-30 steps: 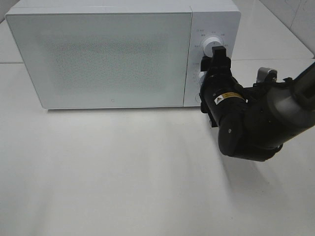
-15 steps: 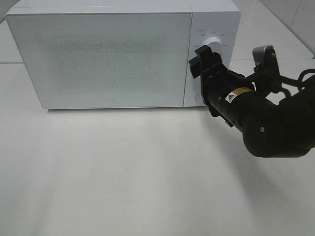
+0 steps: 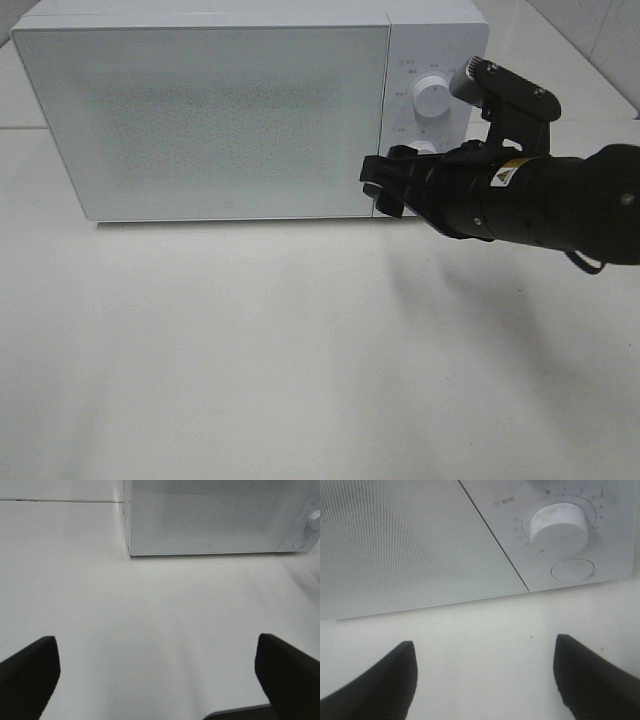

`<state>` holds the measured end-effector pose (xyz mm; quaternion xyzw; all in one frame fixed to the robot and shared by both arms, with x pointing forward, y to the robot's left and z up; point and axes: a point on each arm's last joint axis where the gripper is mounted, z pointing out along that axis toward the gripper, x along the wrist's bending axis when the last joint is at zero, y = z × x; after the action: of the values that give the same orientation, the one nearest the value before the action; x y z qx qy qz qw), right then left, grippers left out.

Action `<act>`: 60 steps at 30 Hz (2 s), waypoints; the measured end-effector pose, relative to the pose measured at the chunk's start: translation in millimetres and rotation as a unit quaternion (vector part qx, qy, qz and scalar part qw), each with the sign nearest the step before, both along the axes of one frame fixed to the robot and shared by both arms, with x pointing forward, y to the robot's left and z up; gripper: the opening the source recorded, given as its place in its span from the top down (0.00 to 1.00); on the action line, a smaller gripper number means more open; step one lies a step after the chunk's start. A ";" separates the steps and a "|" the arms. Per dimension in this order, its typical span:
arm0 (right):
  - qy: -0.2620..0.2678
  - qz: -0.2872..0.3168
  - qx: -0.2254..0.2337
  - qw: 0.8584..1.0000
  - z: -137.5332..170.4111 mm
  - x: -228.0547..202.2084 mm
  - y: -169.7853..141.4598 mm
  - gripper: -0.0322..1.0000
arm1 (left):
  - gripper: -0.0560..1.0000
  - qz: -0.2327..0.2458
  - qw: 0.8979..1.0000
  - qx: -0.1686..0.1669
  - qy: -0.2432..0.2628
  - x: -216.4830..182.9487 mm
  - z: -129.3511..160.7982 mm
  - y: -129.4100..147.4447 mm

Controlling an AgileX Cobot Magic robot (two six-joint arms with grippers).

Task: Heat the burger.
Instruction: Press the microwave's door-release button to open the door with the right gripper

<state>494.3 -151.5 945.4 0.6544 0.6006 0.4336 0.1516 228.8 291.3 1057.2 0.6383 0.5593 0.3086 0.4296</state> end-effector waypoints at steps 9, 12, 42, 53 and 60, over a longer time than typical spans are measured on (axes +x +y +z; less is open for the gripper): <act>0.032 0.090 -0.080 0.992 33.8 -9.1 -19.0 0.25 | 0.02 0.000 1.000 0.000 0.000 0.0 0.0 0.0; 0.037 0.124 -0.117 0.985 51.6 -14.8 -21.9 0.25 | 0.02 0.000 1.000 0.000 0.000 0.0 0.0 0.0; -0.009 0.159 -0.169 0.973 163.6 -158.8 -97.7 0.25 | 0.02 0.000 1.000 0.000 0.000 0.0 0.0 0.0; -0.044 0.099 -0.169 0.980 147.6 -209.8 -130.9 0.25 | 0.02 0.000 1.000 0.000 0.000 0.0 0.0 0.0; -0.060 0.048 -0.168 0.983 128.7 -233.6 -142.2 0.25 | 0.02 0.000 1.000 0.000 0.000 0.0 0.0 0.0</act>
<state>260.6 -293.7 1074.1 0.5630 0.6854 0.3716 0.2743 228.8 291.3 1057.2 0.6383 0.5593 0.3086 0.4296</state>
